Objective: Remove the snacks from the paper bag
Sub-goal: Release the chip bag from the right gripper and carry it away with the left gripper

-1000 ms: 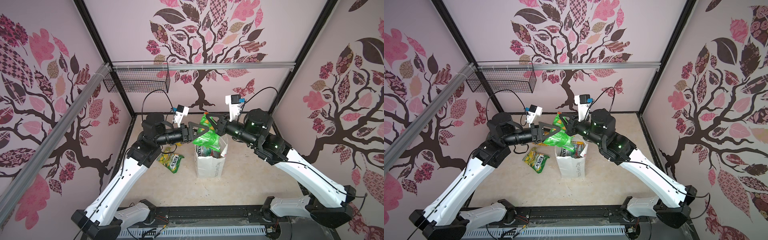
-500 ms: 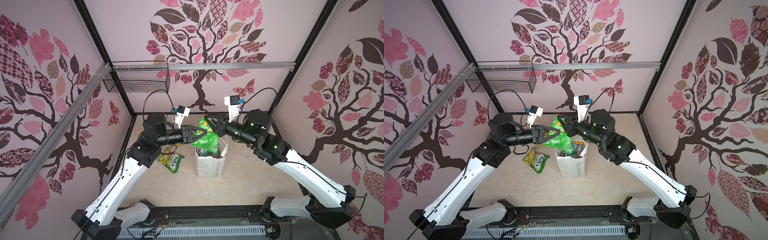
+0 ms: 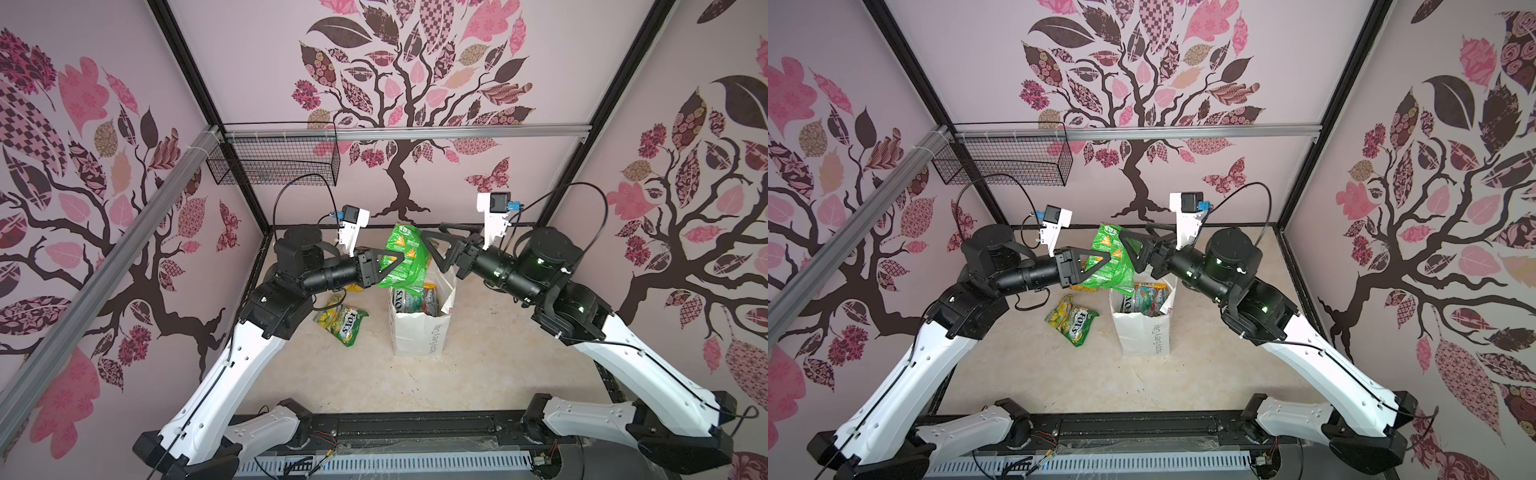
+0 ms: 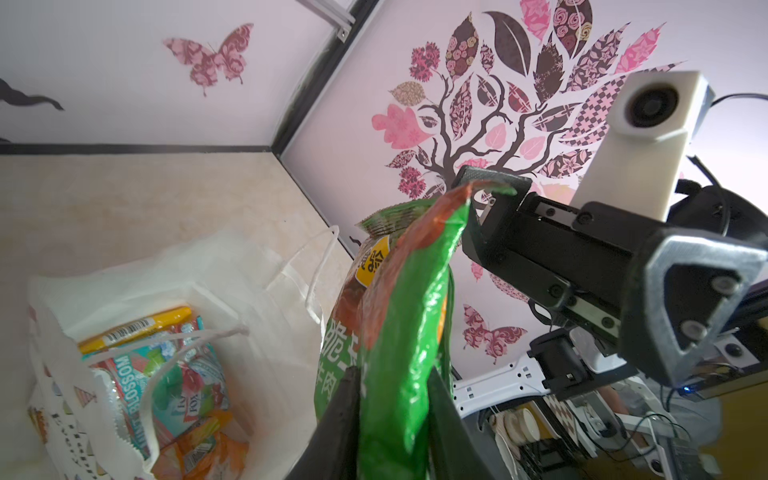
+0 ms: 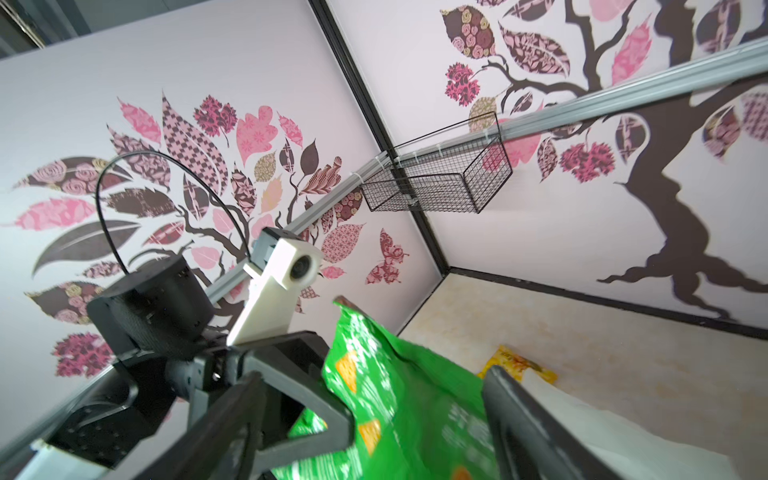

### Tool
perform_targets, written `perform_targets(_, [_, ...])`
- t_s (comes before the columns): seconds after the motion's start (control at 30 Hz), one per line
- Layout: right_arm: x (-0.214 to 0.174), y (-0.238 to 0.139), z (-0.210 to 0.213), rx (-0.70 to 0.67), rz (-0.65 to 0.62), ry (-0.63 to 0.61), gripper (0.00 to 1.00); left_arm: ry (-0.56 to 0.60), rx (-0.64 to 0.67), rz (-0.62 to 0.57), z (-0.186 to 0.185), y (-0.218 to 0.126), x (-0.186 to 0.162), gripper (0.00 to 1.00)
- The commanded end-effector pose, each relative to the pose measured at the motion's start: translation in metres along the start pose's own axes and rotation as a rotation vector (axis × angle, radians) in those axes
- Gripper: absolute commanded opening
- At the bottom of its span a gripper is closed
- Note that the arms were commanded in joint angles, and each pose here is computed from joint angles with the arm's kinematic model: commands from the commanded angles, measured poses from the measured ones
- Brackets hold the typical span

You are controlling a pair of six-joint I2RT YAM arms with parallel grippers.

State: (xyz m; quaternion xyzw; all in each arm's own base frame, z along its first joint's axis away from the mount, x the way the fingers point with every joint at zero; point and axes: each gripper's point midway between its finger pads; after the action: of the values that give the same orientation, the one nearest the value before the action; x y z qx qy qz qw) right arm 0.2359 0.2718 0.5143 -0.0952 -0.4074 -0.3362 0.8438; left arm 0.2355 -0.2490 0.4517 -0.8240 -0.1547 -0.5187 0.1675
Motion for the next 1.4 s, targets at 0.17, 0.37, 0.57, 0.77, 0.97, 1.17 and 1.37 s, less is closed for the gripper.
perform_targets(0.17, [0.023,-0.047,-0.015,-0.034,-0.211,-0.062,1.0,0.304,0.332,-0.207,0.024,-0.044,0.055,0.26])
perform_targets(0.37, [0.018,-0.059,-0.032,-0.087,-0.237,-0.073,1.0,0.353,0.671,-0.23,0.079,-0.065,0.063,0.25])
perform_targets(0.57, [0.01,-0.064,-0.043,-0.126,-0.223,-0.089,1.0,0.242,0.766,-0.241,0.132,-0.072,0.06,0.26])
perform_targets(0.77, [0.007,-0.068,-0.05,-0.152,-0.224,-0.109,1.0,-0.039,0.704,-0.283,0.196,-0.075,0.045,0.25])
perform_targets(0.97, [0.0,-0.069,-0.055,-0.166,-0.197,-0.113,1.0,-0.305,0.6,-0.269,0.25,-0.059,0.005,0.25])
perform_targets(1.17, [-0.007,-0.069,-0.057,-0.166,-0.167,-0.104,1.0,-0.495,0.463,-0.141,0.286,-0.017,-0.045,0.23])
perform_targets(1.37, [-0.011,-0.07,-0.06,-0.175,-0.155,-0.102,1.0,-0.569,0.416,-0.052,0.307,0.021,-0.086,0.22])
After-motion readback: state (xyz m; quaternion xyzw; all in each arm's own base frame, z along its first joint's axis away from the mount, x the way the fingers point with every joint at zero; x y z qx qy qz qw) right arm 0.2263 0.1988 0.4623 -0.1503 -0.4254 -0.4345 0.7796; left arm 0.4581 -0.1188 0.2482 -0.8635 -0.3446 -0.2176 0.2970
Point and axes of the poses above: each gripper's point midway between its finger pads, its own y axis out along the fingers, its own z axis along the line the jaws close on, x = y × z, and after that the axes turned 14 degrees about y, right-handed
